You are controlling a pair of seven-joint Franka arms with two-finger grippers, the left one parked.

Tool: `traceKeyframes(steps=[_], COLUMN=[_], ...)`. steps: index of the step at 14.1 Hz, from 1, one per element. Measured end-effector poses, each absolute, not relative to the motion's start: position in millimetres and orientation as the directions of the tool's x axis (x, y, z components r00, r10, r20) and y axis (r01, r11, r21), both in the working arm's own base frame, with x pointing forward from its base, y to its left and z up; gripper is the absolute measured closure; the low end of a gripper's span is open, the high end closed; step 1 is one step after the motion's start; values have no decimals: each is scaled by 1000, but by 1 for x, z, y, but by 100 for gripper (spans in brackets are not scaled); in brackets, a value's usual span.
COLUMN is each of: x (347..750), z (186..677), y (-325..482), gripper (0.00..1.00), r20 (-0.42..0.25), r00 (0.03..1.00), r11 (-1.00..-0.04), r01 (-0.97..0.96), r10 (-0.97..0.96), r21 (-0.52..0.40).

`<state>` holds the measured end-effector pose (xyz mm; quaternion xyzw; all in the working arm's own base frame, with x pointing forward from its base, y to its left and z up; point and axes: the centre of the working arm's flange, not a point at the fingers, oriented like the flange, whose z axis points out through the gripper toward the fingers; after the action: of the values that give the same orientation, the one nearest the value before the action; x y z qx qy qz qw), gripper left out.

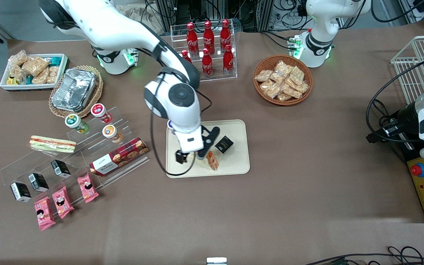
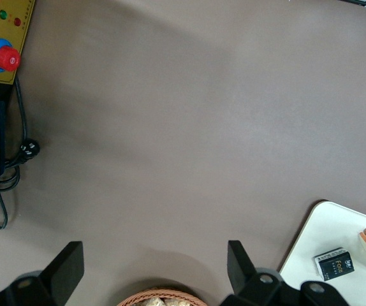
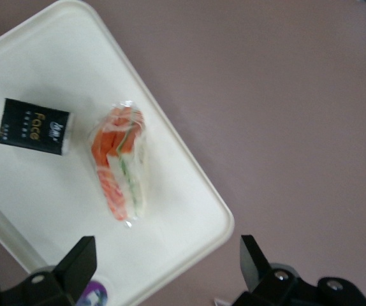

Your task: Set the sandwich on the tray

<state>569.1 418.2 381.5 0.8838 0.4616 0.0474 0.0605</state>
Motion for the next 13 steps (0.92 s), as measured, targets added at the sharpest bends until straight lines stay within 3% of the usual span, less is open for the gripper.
traceKeyframes(steps=[4,8,13], x=[597,617,618], z=[471,518,564], y=[329,237,125], gripper=[0,0,0], r20=[58,89,69], r00=[715,840,940], r11=[-712,-845,-942], r01=[679,529,334], r10=[697,534,335], r21=[181,82,20])
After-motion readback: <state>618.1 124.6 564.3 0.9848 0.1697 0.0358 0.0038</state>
